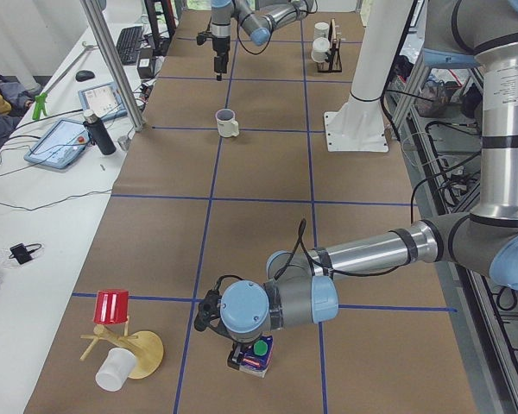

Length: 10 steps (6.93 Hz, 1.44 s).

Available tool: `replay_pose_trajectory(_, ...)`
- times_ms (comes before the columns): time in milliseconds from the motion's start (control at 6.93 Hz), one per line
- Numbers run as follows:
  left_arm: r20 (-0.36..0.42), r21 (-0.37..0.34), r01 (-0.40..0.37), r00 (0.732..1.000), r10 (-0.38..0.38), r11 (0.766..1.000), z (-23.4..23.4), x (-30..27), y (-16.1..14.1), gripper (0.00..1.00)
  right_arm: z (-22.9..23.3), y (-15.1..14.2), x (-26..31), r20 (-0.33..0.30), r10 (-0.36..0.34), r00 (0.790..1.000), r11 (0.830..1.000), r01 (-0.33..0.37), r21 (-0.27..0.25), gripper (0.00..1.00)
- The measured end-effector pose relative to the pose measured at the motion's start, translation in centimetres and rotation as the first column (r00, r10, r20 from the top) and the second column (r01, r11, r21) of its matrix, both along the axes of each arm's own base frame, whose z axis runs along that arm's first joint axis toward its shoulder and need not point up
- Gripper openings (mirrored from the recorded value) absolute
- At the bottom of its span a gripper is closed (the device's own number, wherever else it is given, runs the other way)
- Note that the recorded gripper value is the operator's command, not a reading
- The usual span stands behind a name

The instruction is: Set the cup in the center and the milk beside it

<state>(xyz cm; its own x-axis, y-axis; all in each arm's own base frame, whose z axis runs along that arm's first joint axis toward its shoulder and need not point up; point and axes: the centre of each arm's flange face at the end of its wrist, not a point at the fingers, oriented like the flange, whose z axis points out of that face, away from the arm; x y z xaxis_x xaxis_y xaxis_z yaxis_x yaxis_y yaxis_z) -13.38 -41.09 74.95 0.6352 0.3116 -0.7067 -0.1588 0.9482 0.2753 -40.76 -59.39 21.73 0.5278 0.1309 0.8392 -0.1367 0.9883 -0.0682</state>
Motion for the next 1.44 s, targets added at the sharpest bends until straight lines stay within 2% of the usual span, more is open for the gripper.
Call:
replay_pose_trajectory(288, 0.005, -0.003, 0.007, 1.000, -0.007, 1.000, 1.6, 0.1, 0.8, 0.98, 0.3, 0.1, 0.1, 0.000, -0.001, 1.000, 1.000, 0.001, -0.001, 1.00)
replay_pose_trajectory(433, 0.005, -0.016, 0.019, 1.000, -0.019, 1.000, 2.1, 0.1, 1.0, 0.93, 0.7, 0.2, 0.2, -0.001, -0.002, 1.000, 1.000, 0.002, -0.005, 1.00)
replay_pose_trajectory(577, 0.004, -0.031, 0.032, 0.999, -0.032, 0.999, 2.2, 0.2, 1.1, 0.79, 1.2, 0.3, 0.3, -0.002, -0.005, 1.000, 1.000, 0.005, -0.011, 1.00)
replay_pose_trajectory(721, 0.003, -0.046, 0.040, 0.999, -0.039, 0.998, 2.5, 0.3, 1.2, 0.56, 1.8, 0.6, 0.6, -0.003, -0.006, 1.000, 1.000, 0.006, -0.014, 1.00)
replay_pose_trajectory(865, 0.001, -0.064, 0.045, 0.999, -0.045, 0.997, 2.9, 0.4, 1.4, 0.09, 2.4, 0.9, 0.9, -0.005, -0.007, 1.000, 1.000, 0.007, -0.017, 1.00)
replay_pose_trajectory(1010, 0.000, -0.089, 0.063, 0.998, -0.063, 0.994, 3.1, 0.4, 1.4, 0.00, 2.9, 1.2, 1.2, -0.008, -0.006, 1.000, 1.000, 0.006, -0.019, 1.00)
replay_pose_trajectory(1154, 0.001, -0.118, 0.094, 0.996, -0.094, 0.989, 2.7, 0.4, 1.1, 0.00, 3.4, 1.6, 1.7, -0.008, -0.006, 1.000, 1.000, 0.006, -0.020, 1.00)
replay_pose_trajectory(1442, 0.004, -0.117, 0.148, 0.989, -0.149, 0.982, -1.1, 0.2, -1.7, 0.00, 4.5, 2.3, 3.2, -0.008, 0.000, 1.000, 1.000, 0.000, -0.019, 1.00)
